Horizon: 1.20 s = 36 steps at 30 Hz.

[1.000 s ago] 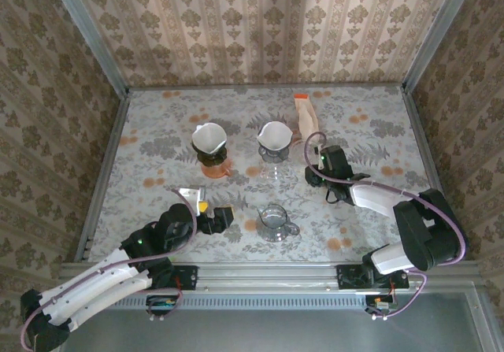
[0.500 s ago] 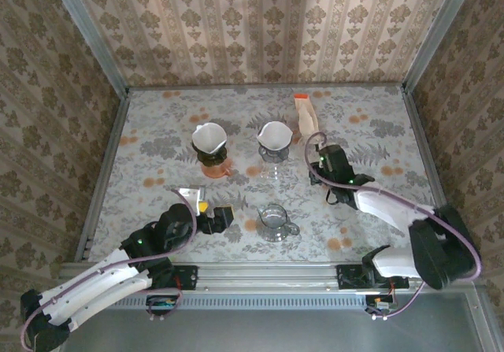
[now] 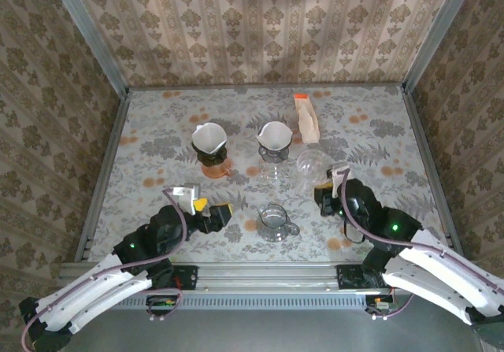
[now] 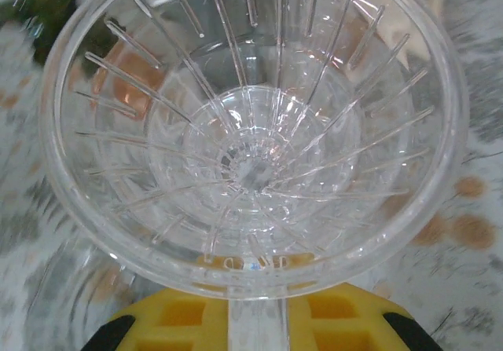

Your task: Place the coffee filter in the dripper

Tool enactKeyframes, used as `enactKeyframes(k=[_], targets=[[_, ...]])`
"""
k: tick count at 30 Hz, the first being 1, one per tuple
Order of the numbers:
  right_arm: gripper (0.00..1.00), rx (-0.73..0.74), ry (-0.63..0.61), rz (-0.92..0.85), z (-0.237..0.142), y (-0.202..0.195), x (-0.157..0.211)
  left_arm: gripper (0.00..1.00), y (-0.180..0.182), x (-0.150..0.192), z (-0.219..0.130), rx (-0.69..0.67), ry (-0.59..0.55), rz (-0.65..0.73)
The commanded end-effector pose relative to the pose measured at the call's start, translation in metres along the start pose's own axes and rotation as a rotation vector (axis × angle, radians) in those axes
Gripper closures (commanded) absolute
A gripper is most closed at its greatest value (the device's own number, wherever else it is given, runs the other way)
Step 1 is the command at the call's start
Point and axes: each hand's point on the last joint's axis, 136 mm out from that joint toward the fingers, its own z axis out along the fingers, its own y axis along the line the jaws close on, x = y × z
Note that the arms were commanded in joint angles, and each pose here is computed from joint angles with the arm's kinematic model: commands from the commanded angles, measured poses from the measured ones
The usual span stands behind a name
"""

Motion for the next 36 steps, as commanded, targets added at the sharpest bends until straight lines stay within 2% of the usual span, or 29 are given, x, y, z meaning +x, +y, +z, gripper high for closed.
enactKeyframes(k=[1, 5, 10, 36], targets=[[1.00, -0.071, 0.072, -0.062, -0.013, 0.022, 0.018, 0.00, -0.010, -0.015, -0.004, 0.033, -0.041, 0.012], [1.00, -0.162, 0.067, -0.175, -0.015, 0.056, 0.028, 0.00, -0.007, -0.012, -0.002, 0.024, -0.036, 0.004], [1.00, -0.184, 0.057, -0.271, -0.008, 0.082, 0.032, 0.00, -0.005, -0.010, -0.002, 0.018, -0.033, 0.001], [0.99, -0.129, 0.159, -0.393, -0.002, 0.093, 0.045, 0.00, 0.000, -0.006, 0.000, 0.003, -0.028, -0.002]])
